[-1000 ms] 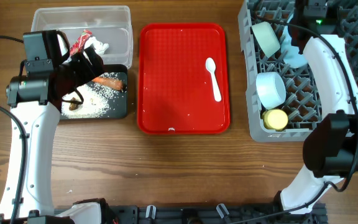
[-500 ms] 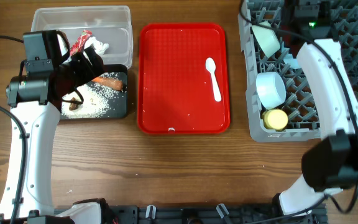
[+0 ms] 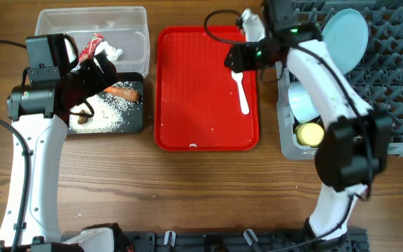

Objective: Sort waste into correct bins and load items into the dishwasher rack
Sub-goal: 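Reach the right gripper to the white spoon and grasp it, then carry the white spoon right and drop it into the rack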

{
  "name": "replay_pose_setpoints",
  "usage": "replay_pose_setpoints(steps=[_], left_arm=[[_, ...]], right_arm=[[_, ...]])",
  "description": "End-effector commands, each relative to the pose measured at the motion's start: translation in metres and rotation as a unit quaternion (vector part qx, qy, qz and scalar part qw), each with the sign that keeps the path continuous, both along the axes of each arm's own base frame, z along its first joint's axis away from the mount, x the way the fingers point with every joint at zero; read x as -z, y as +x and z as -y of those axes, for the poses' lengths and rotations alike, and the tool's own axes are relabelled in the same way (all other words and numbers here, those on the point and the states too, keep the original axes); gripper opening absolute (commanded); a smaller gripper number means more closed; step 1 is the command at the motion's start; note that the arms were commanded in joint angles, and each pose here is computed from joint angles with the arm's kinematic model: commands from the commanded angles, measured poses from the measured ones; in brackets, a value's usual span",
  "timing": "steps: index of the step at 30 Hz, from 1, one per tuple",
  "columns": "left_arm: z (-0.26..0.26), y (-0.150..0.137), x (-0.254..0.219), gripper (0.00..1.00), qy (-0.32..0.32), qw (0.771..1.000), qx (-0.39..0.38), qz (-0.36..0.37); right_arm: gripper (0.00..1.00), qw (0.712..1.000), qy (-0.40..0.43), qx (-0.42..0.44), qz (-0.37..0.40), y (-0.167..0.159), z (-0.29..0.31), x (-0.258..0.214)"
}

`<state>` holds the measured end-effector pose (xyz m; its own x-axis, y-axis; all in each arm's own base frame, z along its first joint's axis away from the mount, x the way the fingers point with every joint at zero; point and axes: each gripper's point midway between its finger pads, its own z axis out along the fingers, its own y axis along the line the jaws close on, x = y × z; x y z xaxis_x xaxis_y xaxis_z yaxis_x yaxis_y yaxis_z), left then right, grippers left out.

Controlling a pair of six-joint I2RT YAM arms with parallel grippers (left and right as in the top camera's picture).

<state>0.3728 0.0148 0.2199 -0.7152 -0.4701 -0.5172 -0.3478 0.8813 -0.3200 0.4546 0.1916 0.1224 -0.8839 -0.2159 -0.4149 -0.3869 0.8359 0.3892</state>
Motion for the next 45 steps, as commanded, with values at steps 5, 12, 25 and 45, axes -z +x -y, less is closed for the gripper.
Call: replay_pose_setpoints(steps=[5,12,25,45], left_arm=[[-0.003,0.002,-0.011,1.00,0.007,1.000,-0.002,0.015],[-0.003,0.002,-0.011,1.00,0.007,1.000,-0.002,0.015],[-0.003,0.002,-0.011,1.00,0.007,1.000,-0.002,0.015],[-0.003,0.002,-0.011,1.00,0.007,1.000,-0.002,0.015]], right_arm=[[0.49,0.995,-0.015,0.019,-0.096,-0.010,0.002,0.067],[0.46,0.989,-0.083,0.055,-0.110,-0.007,0.025,0.099],[0.41,0.984,-0.101,0.058,-0.136,-0.014,0.030,0.139],[0.04,0.988,-0.066,0.057,-0.126,-0.009,0.019,0.123]])
